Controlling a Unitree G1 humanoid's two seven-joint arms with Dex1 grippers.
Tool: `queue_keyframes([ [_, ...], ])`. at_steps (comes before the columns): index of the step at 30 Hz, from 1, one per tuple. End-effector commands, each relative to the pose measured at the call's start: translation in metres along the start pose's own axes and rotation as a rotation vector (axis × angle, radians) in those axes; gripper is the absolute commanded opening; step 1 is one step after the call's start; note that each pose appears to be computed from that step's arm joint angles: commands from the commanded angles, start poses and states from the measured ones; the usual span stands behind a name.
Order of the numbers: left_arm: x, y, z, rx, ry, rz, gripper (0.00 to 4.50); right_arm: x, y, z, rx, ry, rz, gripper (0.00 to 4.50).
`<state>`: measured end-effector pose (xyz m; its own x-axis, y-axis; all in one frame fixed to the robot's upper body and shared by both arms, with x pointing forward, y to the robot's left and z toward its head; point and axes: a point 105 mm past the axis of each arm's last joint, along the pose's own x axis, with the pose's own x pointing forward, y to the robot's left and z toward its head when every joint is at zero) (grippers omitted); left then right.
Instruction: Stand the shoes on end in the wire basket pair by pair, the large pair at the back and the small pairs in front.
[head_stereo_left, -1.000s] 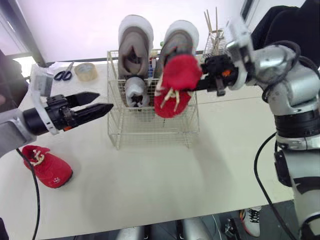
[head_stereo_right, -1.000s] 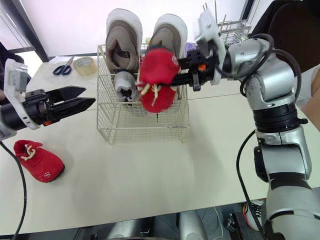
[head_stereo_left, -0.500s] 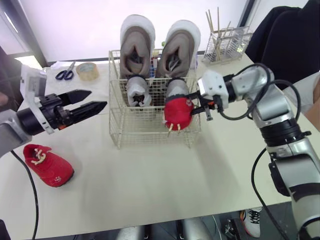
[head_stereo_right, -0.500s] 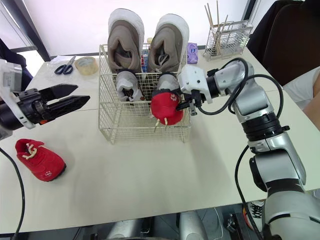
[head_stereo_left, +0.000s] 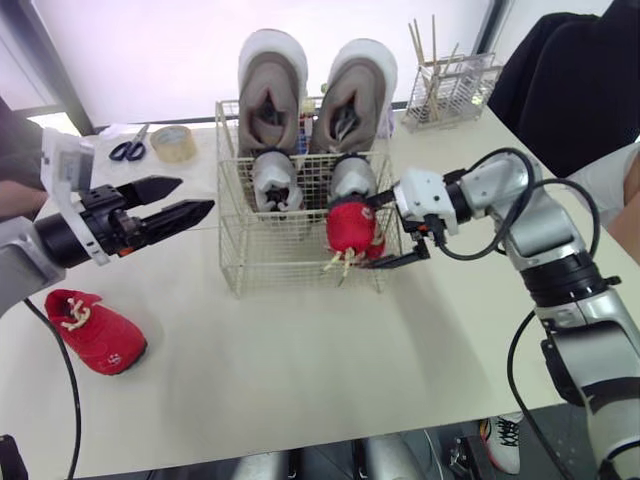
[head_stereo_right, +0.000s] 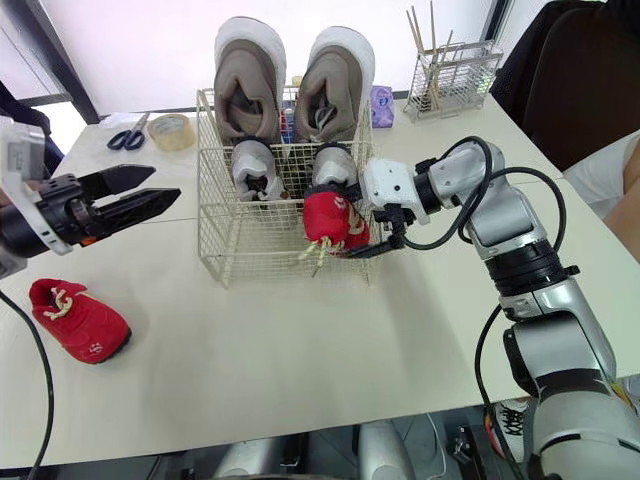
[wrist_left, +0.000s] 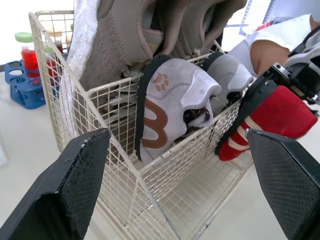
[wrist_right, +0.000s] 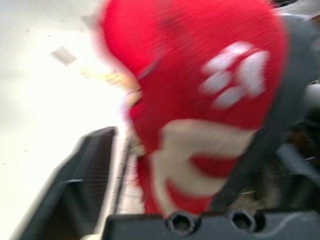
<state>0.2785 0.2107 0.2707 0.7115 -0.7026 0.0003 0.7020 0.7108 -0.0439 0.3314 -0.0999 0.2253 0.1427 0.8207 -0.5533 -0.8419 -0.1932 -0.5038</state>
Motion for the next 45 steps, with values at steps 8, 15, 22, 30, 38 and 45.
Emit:
queue_keyframes([
  [8, -0.033, 0.021, -0.010, 0.061, 0.066, 0.199, 4.50, -0.070, -0.023, 0.033, -0.112, 0.057, -0.179, 4.48],
  [15, -0.079, 0.059, -0.014, 0.100, 0.131, 0.542, 4.50, -0.083, -0.041, 0.109, -0.208, -0.260, -0.172, 4.48],
  [22, -0.129, 0.089, -0.027, -0.062, 0.202, 0.982, 4.50, -0.046, -0.014, 0.155, -0.269, -0.523, 0.098, 4.48],
  [30, -0.196, 0.083, -0.068, -0.254, 0.274, 1.469, 4.50, -0.021, -0.010, 0.144, -0.270, -0.528, 0.168, 4.48],
  [38, -0.195, 0.081, -0.103, -0.392, 0.290, 1.491, 4.50, -0.020, -0.011, 0.144, -0.275, -0.531, 0.172, 4.48],
  [45, -0.179, 0.092, -0.111, -0.460, 0.304, 1.456, 4.50, -0.025, -0.011, 0.144, -0.273, -0.511, 0.153, 4.48],
])
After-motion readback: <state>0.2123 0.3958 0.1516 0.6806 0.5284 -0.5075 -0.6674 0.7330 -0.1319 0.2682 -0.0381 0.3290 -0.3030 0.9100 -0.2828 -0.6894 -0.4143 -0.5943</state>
